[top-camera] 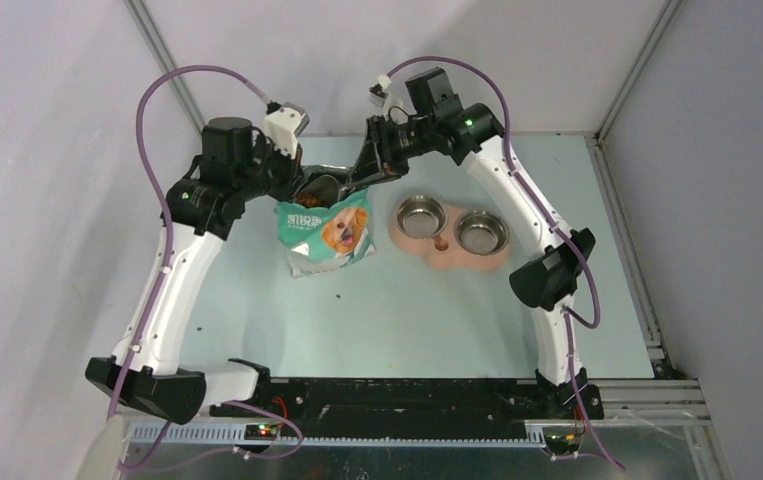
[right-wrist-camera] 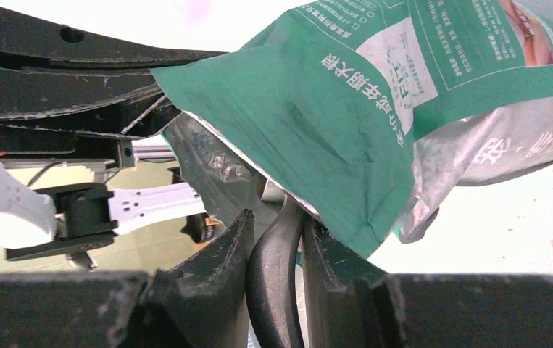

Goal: Serve the pet food

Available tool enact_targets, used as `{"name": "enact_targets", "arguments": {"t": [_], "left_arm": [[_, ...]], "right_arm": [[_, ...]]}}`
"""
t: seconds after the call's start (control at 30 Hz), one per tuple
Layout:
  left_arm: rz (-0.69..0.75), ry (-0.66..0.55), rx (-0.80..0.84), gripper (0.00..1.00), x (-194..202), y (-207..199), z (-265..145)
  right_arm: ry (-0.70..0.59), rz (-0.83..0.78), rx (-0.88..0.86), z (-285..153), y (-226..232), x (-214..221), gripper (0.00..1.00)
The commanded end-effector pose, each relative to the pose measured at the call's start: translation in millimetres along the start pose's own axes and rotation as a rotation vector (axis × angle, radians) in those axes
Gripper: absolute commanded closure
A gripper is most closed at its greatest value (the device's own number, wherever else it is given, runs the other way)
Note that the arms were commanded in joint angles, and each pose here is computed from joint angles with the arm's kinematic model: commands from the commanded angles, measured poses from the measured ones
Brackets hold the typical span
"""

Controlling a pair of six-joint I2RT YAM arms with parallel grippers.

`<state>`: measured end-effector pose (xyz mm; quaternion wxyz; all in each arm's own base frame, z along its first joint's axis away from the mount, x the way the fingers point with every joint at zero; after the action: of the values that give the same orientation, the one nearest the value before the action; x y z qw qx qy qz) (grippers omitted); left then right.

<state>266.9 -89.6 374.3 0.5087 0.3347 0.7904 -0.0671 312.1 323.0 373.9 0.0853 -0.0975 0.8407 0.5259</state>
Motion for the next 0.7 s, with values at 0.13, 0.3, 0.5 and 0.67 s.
{"name": "enact_targets", "arguments": {"t": [0.13, 0.3, 0.5, 0.67], "left_arm": [[0.058, 0.073, -0.095, 1.00, -8, 17, -14], [0.089, 0.067, -0.119, 1.00, -9, 21, -16], [0.094, 0.047, -0.139, 1.00, -16, 24, -20], [0.061, 0.044, -0.215, 1.00, -26, 32, -26]], "right_arm": [[-0.020, -0.065, -0.213, -46, 40, -8, 1.00], [-0.039, -0.069, -0.223, -57, 43, -8, 1.00], [-0.058, -0.098, -0.244, -71, 47, -9, 1.00], [-0.061, -0.075, -0.246, -83, 37, -12, 1.00]]}}
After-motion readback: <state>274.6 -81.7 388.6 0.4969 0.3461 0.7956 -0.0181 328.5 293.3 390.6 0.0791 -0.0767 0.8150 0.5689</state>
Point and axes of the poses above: each gripper's point midway between its finger pads, its own z axis out along the fingers, its own y axis along the line the jaws close on, x = y × z, the point moved 8 cm from there along -z, back along the fingers, and after that the axes turned 13 degrees about z, right-handed, at the moved point
